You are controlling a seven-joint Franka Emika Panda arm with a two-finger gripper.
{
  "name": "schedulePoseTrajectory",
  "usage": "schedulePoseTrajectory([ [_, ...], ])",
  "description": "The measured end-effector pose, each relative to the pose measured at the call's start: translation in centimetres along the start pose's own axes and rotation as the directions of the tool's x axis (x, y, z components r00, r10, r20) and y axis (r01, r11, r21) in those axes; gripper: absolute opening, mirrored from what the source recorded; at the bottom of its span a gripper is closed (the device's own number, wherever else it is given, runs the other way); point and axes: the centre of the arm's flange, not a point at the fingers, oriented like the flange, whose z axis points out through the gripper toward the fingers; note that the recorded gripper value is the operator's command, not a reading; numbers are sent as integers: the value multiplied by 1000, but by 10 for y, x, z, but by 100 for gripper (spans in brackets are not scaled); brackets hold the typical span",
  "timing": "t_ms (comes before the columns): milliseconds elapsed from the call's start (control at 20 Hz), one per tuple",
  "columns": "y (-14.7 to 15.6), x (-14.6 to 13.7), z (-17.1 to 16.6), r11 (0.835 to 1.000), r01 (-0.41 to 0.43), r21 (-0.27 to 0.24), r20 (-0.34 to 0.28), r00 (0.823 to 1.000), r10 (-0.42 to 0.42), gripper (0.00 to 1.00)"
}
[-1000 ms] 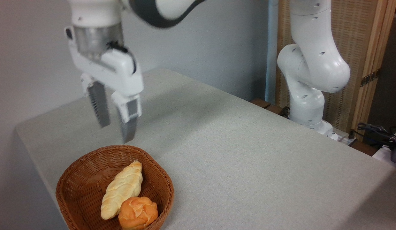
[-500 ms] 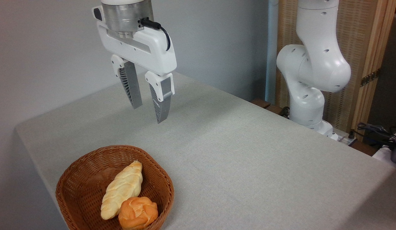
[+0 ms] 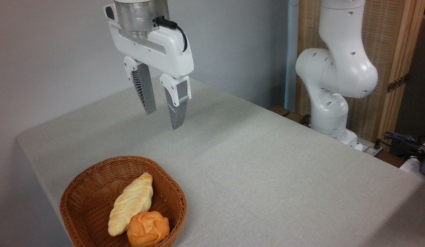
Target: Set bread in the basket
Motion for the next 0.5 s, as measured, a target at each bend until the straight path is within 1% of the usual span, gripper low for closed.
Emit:
schedulePoseTrajectory([
  [150, -4, -3, -1, 999, -2, 34, 21, 1000, 1, 100],
  [350, -6, -6, -3, 998, -4, 66, 41, 999, 2, 100],
  [500, -7, -7, -4, 997, -5, 74, 45, 999, 2, 100],
])
